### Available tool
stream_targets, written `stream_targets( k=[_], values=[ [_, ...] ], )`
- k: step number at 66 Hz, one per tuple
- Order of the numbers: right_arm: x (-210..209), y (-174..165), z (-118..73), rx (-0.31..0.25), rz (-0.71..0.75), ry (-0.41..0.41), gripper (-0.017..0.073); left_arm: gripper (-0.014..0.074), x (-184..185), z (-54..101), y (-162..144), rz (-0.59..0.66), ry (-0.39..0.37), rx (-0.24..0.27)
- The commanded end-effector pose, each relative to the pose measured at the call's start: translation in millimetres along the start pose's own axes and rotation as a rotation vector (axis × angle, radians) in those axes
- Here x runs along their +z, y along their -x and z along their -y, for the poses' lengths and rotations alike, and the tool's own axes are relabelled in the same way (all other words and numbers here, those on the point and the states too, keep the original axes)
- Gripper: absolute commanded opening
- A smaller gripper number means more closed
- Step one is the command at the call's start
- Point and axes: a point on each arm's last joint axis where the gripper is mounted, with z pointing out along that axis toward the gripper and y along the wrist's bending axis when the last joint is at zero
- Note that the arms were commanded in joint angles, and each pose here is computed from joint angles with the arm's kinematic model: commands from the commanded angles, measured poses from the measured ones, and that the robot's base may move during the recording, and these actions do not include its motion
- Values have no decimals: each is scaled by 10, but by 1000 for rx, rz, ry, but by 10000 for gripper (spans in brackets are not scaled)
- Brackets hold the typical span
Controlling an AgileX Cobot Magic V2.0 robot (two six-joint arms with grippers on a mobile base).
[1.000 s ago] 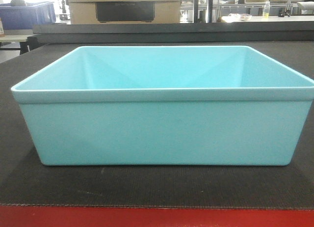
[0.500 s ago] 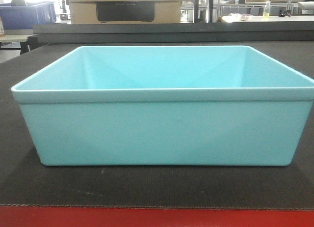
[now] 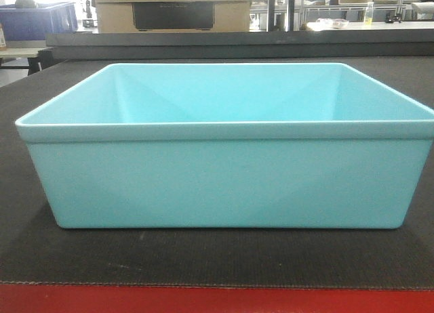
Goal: Fetch blue bin and place on conveyor start
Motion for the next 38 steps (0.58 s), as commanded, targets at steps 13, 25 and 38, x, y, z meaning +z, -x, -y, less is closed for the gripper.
stream_targets(
  k=[13, 25, 38],
  values=[
    [-3, 26, 6, 2, 30, -9, -162, -111, -6, 0, 26, 28, -1, -5],
    [-3, 26, 6, 2, 30, -9, -162, -111, -6, 0, 26, 28, -1, -5],
    [-3, 26, 6, 2, 30, -9, -162, -111, -6, 0, 26, 28, -1, -5]
  ],
)
